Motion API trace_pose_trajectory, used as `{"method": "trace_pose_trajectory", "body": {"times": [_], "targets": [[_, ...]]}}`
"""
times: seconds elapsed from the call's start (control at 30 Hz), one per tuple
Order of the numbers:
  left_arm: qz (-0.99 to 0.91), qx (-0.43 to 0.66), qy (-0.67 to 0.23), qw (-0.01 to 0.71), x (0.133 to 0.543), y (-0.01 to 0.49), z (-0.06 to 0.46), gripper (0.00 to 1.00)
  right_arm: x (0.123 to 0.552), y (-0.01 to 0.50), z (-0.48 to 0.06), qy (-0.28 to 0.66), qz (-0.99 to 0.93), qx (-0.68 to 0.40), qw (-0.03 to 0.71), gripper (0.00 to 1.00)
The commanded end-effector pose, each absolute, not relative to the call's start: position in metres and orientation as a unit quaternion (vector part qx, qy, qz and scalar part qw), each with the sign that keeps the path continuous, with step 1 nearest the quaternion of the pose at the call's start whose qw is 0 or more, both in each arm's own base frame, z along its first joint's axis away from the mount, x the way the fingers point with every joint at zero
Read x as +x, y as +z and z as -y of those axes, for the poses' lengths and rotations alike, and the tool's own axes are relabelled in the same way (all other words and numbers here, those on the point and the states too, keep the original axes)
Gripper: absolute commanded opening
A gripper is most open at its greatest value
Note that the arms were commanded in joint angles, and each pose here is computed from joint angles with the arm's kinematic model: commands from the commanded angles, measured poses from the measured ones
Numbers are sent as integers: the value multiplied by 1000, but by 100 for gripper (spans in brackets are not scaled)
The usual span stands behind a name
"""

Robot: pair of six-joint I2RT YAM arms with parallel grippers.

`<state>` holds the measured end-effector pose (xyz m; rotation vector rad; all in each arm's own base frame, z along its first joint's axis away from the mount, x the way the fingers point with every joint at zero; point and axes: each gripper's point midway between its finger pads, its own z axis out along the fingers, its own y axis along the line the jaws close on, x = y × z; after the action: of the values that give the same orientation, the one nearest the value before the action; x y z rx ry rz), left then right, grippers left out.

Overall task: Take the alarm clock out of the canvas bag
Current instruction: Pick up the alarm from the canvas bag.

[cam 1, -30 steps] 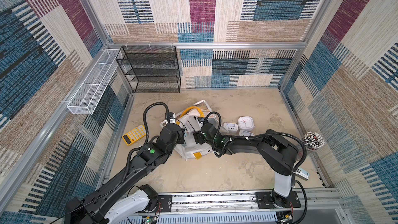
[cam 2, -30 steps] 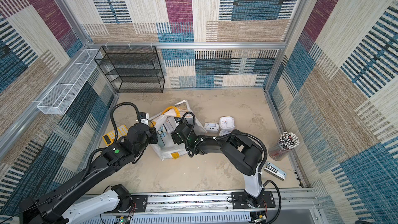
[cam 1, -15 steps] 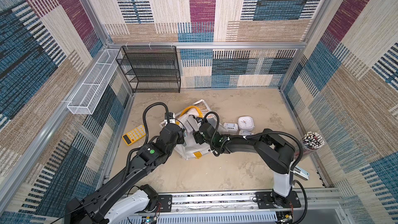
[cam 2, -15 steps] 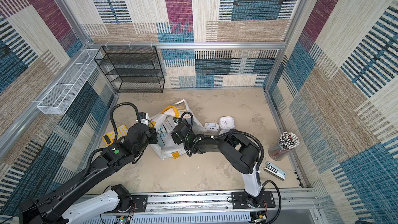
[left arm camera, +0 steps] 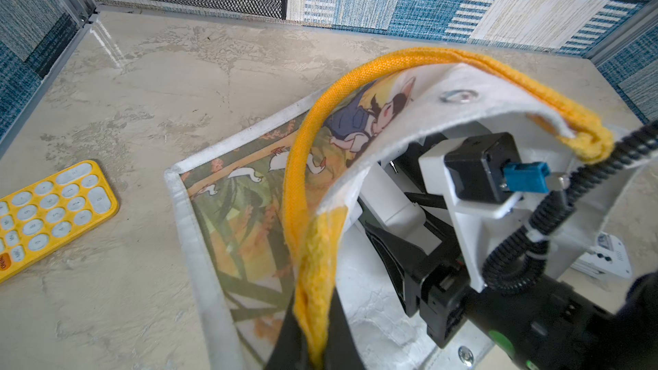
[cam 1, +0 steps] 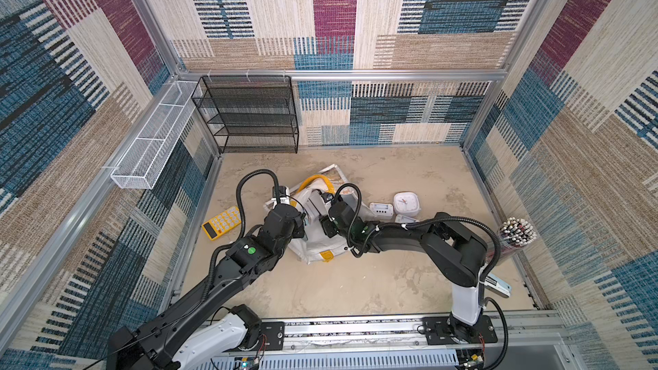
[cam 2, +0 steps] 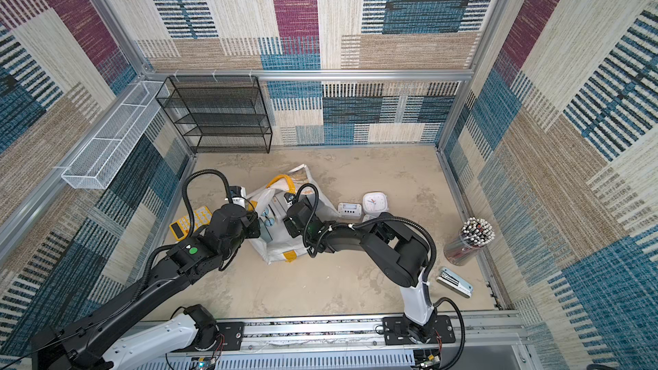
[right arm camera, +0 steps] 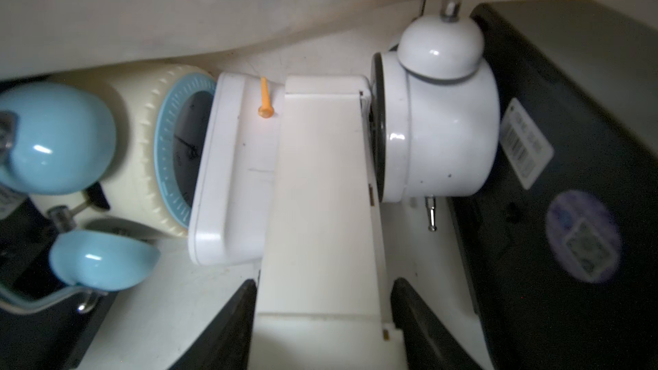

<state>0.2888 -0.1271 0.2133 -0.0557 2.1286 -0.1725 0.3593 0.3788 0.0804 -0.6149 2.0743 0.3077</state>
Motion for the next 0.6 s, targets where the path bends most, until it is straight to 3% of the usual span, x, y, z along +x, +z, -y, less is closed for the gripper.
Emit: {"method": "trace_pose_trajectory", "body": {"times": [0.0,0.37,0.57], "targets": [[-873,-37,-58,484,289,213,120,0,357,80,-379,127,-843,-258,455,59],[-876,-44,-51,478,289,210,118,0,351,87,-372,133,-841,-254,458,41],[-876,-47,-50,477,290,209,118,0,347,92,-369,139,-842,-250,458,35]]}}
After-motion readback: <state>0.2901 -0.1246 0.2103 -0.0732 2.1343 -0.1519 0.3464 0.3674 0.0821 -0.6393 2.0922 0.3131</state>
